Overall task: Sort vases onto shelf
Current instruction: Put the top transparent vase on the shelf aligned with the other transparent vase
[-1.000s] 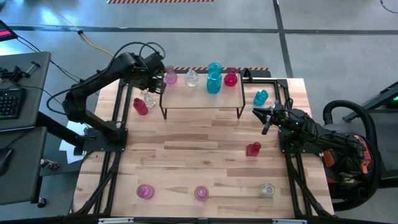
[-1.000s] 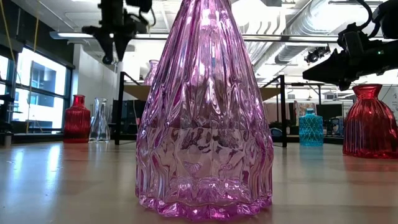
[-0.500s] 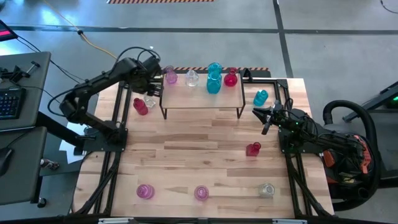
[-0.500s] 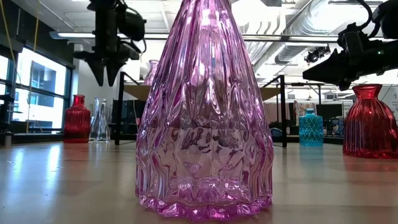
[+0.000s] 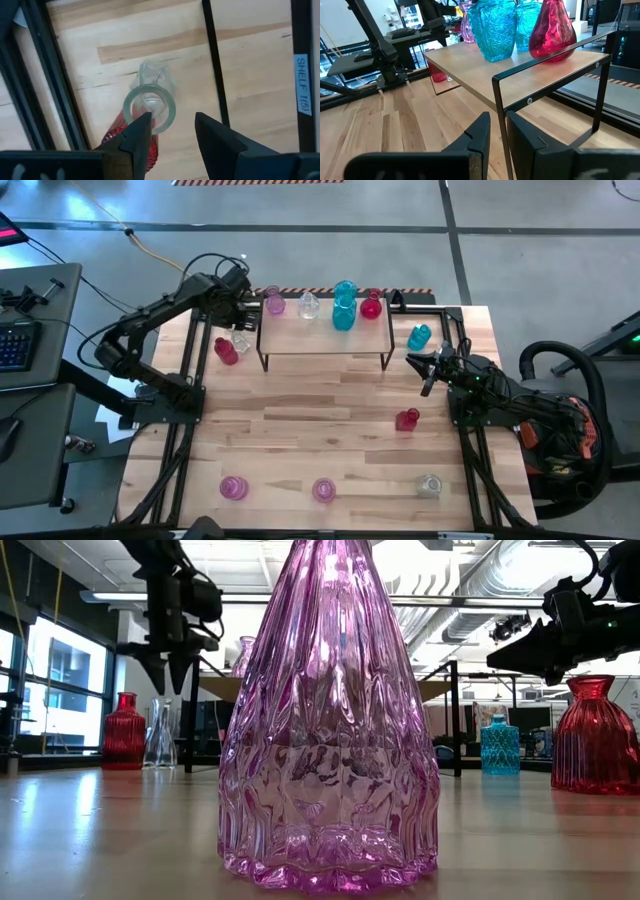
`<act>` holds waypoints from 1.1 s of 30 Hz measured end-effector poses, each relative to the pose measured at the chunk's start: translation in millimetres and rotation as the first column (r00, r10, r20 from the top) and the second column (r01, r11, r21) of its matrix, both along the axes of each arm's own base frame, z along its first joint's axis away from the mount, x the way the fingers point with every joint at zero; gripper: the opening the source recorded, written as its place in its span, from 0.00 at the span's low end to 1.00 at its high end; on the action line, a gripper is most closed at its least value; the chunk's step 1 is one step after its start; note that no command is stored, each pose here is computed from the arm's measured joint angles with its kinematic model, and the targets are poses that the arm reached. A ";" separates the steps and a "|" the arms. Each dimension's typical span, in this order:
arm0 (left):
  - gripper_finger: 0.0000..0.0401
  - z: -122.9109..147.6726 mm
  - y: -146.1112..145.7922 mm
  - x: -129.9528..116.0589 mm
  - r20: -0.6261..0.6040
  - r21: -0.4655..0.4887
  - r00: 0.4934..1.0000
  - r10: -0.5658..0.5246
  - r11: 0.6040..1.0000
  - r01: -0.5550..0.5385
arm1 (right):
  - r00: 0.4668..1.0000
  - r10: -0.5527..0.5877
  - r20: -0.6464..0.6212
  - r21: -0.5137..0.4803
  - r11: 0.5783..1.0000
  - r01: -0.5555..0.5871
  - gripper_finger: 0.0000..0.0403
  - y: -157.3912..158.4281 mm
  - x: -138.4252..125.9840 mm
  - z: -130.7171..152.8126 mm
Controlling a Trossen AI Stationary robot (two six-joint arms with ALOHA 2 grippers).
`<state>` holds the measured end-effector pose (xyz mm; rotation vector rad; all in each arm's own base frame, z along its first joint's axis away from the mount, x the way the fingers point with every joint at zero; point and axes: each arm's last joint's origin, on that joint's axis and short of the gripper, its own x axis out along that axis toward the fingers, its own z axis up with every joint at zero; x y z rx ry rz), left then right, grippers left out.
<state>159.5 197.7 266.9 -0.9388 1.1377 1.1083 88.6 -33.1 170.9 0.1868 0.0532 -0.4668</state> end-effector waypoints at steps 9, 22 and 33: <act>0.36 -16.3 1.6 -0.6 0.024 0.002 1.000 0.003 1.000 -0.003 | 1.000 0.000 0.000 0.000 1.000 0.000 0.12 0.0 0.0 0.0; 0.16 -19.1 5.6 -7.7 0.018 -0.006 0.999 0.037 0.999 -0.036 | 1.000 0.000 0.000 0.000 1.000 0.000 0.12 0.0 0.0 0.0; 0.04 -17.5 5.3 -8.4 0.010 0.000 0.999 0.039 0.999 -0.039 | 1.000 0.000 0.000 0.000 1.000 0.000 0.12 0.0 0.0 -0.1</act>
